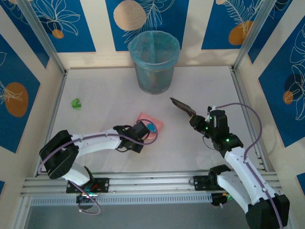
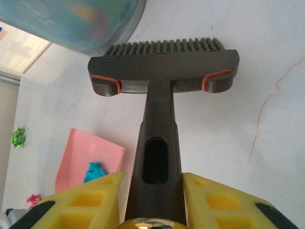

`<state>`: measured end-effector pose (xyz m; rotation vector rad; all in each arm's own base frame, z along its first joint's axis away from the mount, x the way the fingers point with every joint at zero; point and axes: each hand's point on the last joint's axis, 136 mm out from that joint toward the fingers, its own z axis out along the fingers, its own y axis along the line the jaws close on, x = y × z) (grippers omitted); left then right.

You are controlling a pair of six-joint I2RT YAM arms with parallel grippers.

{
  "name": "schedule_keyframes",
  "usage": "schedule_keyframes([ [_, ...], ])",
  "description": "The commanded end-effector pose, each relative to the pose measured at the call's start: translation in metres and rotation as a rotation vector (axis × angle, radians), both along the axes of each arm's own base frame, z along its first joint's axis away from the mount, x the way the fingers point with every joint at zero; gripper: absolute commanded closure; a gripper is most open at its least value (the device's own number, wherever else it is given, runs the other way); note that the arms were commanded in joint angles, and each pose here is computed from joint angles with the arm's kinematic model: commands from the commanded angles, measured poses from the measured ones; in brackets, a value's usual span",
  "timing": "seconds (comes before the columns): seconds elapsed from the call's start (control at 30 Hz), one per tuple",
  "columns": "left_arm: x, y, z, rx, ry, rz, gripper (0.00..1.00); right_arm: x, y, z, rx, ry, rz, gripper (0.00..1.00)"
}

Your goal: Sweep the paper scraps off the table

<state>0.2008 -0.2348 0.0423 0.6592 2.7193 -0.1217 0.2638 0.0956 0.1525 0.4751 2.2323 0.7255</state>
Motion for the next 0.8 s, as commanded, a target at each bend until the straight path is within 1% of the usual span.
schedule_keyframes([
  [0.0,0.009,0.007,0.01,-0.002,-0.06,0.031,1.0,0.014,0.015,0.034,0.106,-0.162,0.037,1.0],
  [0.1,0.01,0.009,0.013,-0.011,-0.082,0.035,1.0,0.012,0.014,0.024,0.095,-0.16,0.021,1.0],
  [0.2,0.012,0.012,0.018,-0.023,-0.109,0.046,1.0,0.013,0.02,0.014,0.103,-0.19,0.031,1.0],
  [0.3,0.013,0.012,0.022,-0.052,-0.133,0.047,1.0,0.014,0.03,0.02,0.105,-0.232,0.074,1.0],
  [0.4,0.015,0.013,0.03,-0.08,-0.173,0.046,1.0,0.011,0.037,0.023,0.055,-0.26,0.096,1.0],
  [0.5,0.017,0.016,0.035,-0.104,-0.195,0.045,1.0,0.01,0.043,0.017,-0.005,-0.294,0.094,1.0],
  [0.63,0.016,0.017,0.04,-0.118,-0.193,0.04,1.0,0.01,0.046,0.016,-0.026,-0.271,0.092,1.0],
  [0.77,0.016,0.022,0.056,-0.103,-0.196,0.063,1.0,0.009,0.042,0.018,-0.045,-0.253,0.07,1.0],
])
